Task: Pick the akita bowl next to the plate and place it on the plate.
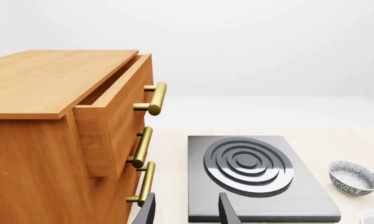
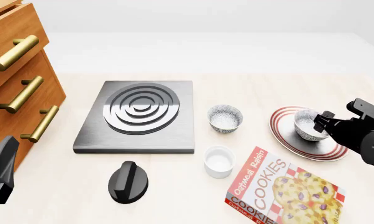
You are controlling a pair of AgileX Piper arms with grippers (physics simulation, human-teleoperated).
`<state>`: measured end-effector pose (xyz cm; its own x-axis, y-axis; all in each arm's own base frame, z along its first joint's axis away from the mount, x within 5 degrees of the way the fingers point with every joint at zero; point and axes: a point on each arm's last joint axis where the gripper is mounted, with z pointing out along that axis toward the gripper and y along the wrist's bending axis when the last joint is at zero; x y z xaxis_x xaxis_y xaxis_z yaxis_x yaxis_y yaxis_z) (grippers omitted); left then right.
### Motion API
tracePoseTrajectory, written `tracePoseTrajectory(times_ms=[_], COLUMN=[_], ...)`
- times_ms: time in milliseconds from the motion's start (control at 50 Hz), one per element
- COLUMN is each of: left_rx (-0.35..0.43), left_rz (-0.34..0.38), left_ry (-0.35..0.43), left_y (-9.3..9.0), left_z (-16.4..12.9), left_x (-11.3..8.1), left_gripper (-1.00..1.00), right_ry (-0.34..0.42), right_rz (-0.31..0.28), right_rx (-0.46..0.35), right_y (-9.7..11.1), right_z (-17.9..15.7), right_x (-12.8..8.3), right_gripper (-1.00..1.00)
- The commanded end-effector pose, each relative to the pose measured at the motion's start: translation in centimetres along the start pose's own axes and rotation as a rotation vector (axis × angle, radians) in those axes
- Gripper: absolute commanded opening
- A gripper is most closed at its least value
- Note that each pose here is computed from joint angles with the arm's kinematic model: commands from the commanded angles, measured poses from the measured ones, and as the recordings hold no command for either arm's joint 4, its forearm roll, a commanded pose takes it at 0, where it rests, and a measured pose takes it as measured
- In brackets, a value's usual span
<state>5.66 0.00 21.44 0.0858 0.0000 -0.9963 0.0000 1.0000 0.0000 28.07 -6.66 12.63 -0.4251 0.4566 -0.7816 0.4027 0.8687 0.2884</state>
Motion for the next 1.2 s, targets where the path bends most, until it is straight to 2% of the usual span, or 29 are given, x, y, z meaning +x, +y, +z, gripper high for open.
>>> tracePoseTrajectory(times_ms=[20,240,640,700,760,900,960,1000,1200], left_rx=[0.0,0.0,0.0,0.0,0.0,0.0,0.0,0.0,0.0], left_rz=[0.0,0.0,0.0,0.0,0.0,0.0,0.0,0.0,0.0], left_ry=[0.0,0.0,0.0,0.0,0.0,0.0,0.0,0.0,0.0], left_y=[0.0,0.0,0.0,0.0,0.0,0.0,0.0,0.0,0.0], left_z=[0.0,0.0,0.0,0.0,0.0,0.0,0.0,0.0,0.0], left_x=[0.0,0.0,0.0,0.0,0.0,0.0,0.0,0.0,0.0], left_gripper=[1.0,1.0,1.0,1.0,1.0,1.0,1.0,1.0,1.0], right_ry=[0.0,-0.008,-0.102,-0.142,-0.229,-0.278,-0.341,-0.358,-0.544], right_rz=[0.004,0.016,0.072,0.072,0.051,0.058,0.058,0.062,0.067], right_rx=[0.001,-0.012,-0.085,-0.102,-0.115,-0.141,-0.162,-0.178,-0.215], right_y=[0.0,0.4,2.2,2.3,2.1,2.4,2.4,2.5,1.9], right_z=[0.0,-0.9,-6.9,-8.6,-11.1,-13.5,-15.8,-16.9,-22.9], right_x=[-0.1,-0.4,-2.7,-3.3,-4.3,-4.7,-5.3,-5.3,-5.4], right_gripper=[1.0,1.0,1.0,1.0,1.0,1.0,1.0,1.0,1.0])
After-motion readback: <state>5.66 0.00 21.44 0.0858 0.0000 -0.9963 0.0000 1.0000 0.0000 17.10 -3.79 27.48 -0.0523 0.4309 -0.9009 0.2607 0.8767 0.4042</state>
